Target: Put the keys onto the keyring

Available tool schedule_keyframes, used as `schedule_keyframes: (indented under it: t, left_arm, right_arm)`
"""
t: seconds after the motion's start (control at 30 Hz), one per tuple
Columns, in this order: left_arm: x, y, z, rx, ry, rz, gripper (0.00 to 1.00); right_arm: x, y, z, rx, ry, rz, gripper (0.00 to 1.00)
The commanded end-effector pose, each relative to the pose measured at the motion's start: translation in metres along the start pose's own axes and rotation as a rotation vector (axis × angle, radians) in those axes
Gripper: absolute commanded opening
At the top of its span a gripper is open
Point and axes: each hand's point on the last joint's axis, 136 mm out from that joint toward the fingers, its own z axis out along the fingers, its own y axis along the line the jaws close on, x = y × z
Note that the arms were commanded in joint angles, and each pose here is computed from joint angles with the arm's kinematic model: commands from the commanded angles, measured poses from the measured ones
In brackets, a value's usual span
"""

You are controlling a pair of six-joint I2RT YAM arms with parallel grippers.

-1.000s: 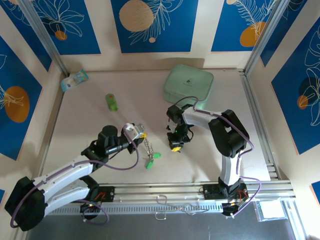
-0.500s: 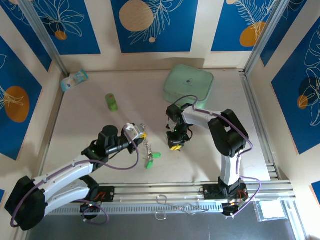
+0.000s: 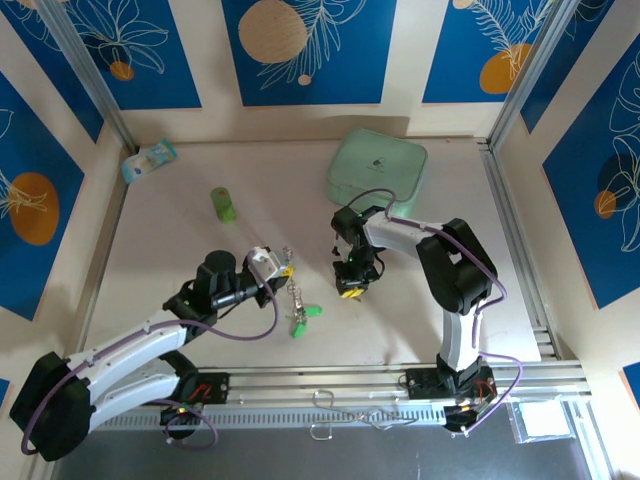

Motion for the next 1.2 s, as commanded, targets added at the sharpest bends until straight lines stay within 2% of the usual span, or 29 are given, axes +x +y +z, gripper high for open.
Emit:
schedule_keyframes:
  t: [0.0,0.8,1.0,1.1,1.17]
  left_arm:
    - [-0.0167,-0.0030,-0.0001,0.017,-0.059,0.034,0.00]
    - [-0.0157,-0.0039,0.0002,0.023,-0.054,0.040,0.00]
    - [-0.0162,-0.0030,0.0004,0.019,-0.053,0.044,0.00]
    - [-0.0161,-0.0030,-0.0001,0.018,-0.052,0.046,0.00]
    - [-0.0159,-0.0022,-0.0002,0.014,-0.050,0.046,0.00]
  right_arm:
    - [-0.0030,0.0047,-0.0013,-0.003,-0.005,0.003,0.17]
    - [-0.0096,0.0076,-0.0025,0.006,-0.020,0.006,0.17]
    - [-0.0094,0.0079,-0.0020,0.002,-0.017,0.004,0.10]
    - [-0.0102,0.0085,-0.0037,0.001,-0.025,-0.002,0.00]
    - [-0.0100,0.0099,-0.0089,0.001,-0.040,-0.022,0.00]
